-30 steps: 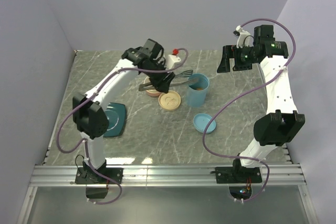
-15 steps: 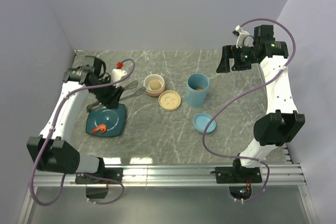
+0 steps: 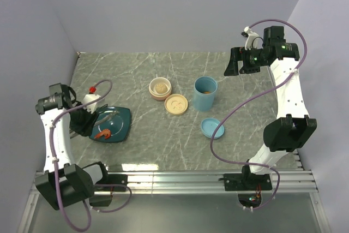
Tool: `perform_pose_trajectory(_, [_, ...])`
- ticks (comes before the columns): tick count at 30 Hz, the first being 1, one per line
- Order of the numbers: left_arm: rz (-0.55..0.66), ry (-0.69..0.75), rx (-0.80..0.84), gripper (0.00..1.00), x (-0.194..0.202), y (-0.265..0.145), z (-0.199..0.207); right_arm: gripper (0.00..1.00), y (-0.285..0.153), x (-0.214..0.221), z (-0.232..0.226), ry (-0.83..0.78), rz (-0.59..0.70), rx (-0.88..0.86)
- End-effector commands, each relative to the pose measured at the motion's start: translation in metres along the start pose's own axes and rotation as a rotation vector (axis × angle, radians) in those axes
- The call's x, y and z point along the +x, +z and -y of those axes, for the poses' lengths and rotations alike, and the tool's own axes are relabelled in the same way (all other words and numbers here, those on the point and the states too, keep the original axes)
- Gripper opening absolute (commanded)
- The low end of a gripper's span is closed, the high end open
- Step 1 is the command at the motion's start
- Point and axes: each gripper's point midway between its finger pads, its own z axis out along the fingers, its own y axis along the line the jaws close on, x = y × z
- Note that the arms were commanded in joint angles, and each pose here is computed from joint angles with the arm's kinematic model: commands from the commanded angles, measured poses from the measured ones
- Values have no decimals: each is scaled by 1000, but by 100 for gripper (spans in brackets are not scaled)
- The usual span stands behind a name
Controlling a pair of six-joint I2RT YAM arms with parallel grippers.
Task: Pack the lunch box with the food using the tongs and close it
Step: Pick up the food using the clamp
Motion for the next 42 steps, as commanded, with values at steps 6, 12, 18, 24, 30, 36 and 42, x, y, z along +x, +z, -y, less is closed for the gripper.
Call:
perform_pose_trajectory(6, [-127, 44, -95, 50, 58, -12, -12, 100, -7, -5, -4, -26, 21, -9])
perform_pose_trajectory(12, [-182, 67, -133, 49, 82, -12, -5, 100, -6, -4, -4, -23, 18, -10])
perform_pose_trajectory(18, [-202, 48, -89, 49, 91, -1, 4, 100, -4, -4, -3, -19, 11, -17])
perform_pose_trajectory(24, [-219, 33, -41, 48, 91, 5, 1, 100, -6, -5, -4, -26, 18, -11])
perform_pose_trajectory(30, [-236, 22, -7, 44, 89, 8, -3, 100, -4, -2, -2, -20, 11, -8])
perform_pose_trajectory(36, [-259, 14, 8, 43, 94, 15, -4, 100, -3, -3, -1, -16, 7, -9])
perform_pose_trajectory(42, [-248, -9, -11, 42, 90, 14, -13, 100, -3, -2, -1, -15, 7, -6])
